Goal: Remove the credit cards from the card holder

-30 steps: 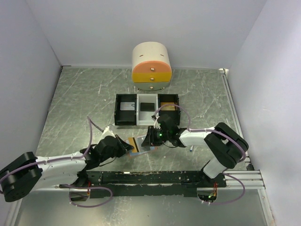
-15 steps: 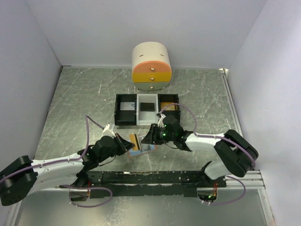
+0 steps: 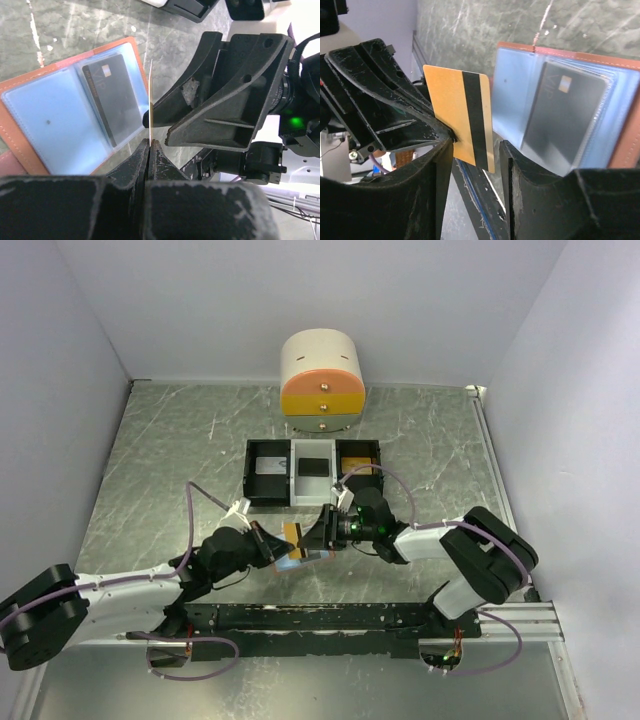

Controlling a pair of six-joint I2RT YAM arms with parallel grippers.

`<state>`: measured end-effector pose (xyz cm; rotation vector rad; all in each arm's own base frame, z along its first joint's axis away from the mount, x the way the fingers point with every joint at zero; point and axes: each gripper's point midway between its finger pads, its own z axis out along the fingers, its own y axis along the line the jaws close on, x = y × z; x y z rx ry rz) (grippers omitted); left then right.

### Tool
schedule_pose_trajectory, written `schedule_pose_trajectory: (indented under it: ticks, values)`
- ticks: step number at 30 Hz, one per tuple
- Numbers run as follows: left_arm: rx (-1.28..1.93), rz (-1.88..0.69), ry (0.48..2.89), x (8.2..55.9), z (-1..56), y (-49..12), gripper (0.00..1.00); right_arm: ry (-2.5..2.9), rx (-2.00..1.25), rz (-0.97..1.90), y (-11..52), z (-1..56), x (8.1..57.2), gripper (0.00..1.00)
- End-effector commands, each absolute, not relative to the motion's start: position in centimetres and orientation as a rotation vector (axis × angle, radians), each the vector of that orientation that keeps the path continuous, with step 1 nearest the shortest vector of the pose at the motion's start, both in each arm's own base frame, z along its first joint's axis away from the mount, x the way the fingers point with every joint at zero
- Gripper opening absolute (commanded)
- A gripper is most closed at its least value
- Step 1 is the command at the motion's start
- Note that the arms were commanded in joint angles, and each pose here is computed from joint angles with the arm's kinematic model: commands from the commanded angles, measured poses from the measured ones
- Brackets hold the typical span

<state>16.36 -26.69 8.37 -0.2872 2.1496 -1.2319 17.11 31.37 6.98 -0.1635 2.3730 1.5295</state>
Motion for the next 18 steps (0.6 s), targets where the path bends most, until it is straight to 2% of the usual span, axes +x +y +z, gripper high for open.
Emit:
schedule_pose_trajectory:
  ticks: [1,11,18]
  values:
    - [-0.231,-1.334,2.083,16.0,10.2,-27.7,0.07,2.299,-0.217,1.642,32.0,8.5,16.8,0.42]
    - [-0.179,-1.390,2.054,15.3,10.7,-27.9,0.07,2.186,-0.222,1.721,31.4,10.2,17.0,0.30]
    - [-0.092,-1.457,1.991,14.6,12.3,-28.3,0.07,1.994,-0.374,1.807,31.3,14.2,16.3,0.26]
